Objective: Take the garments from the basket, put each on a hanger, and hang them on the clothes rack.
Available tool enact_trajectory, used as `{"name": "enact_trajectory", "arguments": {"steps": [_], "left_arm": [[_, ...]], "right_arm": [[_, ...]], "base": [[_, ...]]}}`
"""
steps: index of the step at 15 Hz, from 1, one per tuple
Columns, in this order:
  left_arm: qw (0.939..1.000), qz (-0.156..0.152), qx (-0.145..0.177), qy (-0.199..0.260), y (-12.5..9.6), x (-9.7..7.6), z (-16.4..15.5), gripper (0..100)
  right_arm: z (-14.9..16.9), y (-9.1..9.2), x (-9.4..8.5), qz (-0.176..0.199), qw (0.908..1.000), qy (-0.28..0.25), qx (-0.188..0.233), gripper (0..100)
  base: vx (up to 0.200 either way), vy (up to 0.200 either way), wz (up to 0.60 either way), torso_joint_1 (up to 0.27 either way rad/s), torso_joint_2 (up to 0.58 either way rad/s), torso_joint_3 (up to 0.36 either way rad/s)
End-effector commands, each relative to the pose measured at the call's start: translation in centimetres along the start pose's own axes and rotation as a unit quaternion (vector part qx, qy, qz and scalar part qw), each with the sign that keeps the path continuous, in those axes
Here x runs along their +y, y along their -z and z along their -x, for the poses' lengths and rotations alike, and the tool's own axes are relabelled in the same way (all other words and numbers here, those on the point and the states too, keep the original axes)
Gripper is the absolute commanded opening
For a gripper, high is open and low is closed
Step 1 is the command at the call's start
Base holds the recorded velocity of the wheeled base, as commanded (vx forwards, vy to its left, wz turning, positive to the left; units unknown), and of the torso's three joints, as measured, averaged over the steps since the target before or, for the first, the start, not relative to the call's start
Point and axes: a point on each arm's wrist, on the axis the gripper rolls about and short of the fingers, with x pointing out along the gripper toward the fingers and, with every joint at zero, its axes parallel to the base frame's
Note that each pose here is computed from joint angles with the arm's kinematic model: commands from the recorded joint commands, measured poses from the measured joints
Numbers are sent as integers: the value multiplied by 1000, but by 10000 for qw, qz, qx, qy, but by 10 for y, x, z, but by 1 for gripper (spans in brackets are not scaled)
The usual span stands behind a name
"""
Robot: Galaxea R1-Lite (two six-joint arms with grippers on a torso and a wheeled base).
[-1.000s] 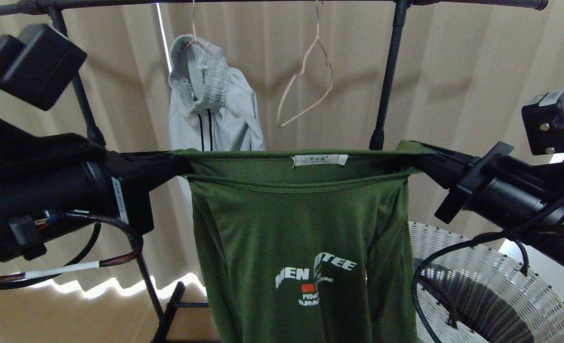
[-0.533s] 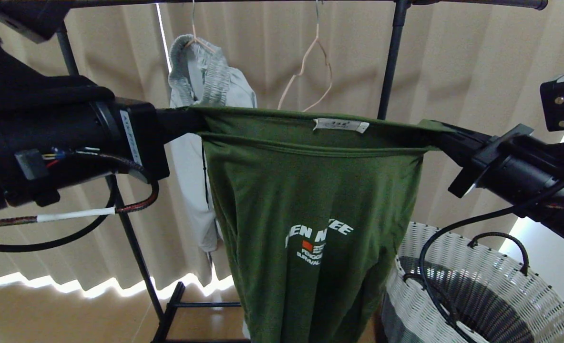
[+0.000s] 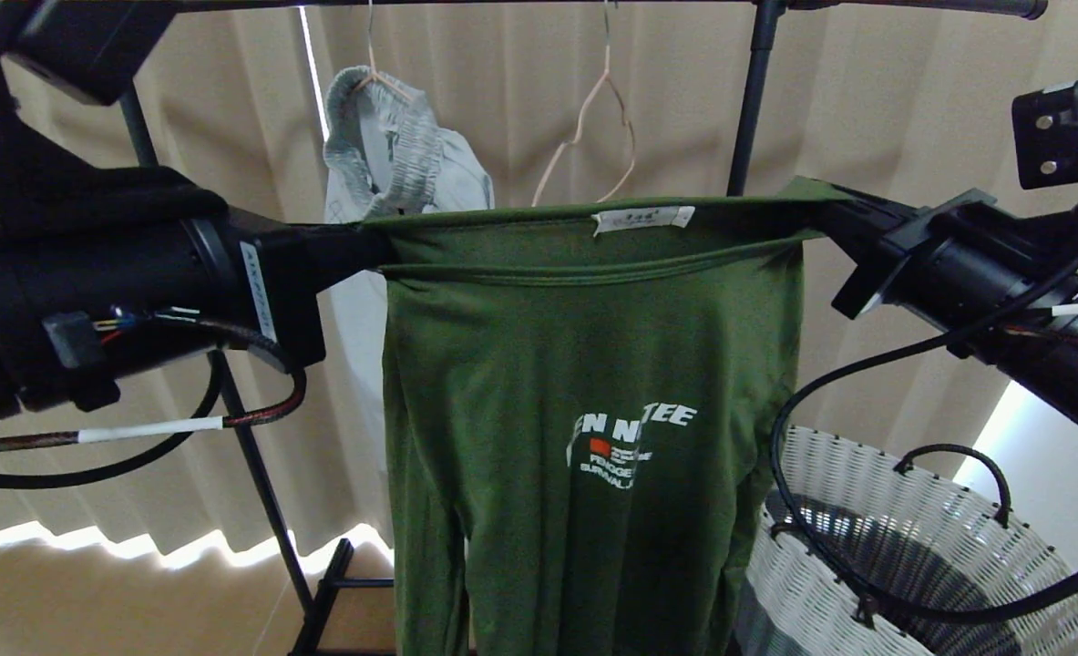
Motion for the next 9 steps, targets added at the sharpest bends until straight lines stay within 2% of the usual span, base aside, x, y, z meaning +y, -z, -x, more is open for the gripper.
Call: {"name": "enact_trajectory", "arguments": {"steps": [1, 4, 7, 9], "left_arm": [[10000, -23, 40, 8, 5, -1, 5, 0], [9998, -172, 54, 25, 8, -1, 10, 0], [9998, -178, 47, 25, 8, -1, 12, 0], [9999, -154, 31, 31, 8, -1, 9, 0]], "right_arm": [[-12, 12, -1, 0, 10000, -27, 34, 0], [-20, 21, -1, 44, 9998, -101, -138, 0], [-15, 20, 0, 56, 9999, -87, -114, 0], [-5, 12, 1, 105, 9998, -70, -136, 0]], "base": [[0, 0, 0, 0, 0, 0], [0, 0, 0, 0, 0, 0], [0, 0, 0, 0, 0, 0], [0, 0, 0, 0, 0, 0]]}}
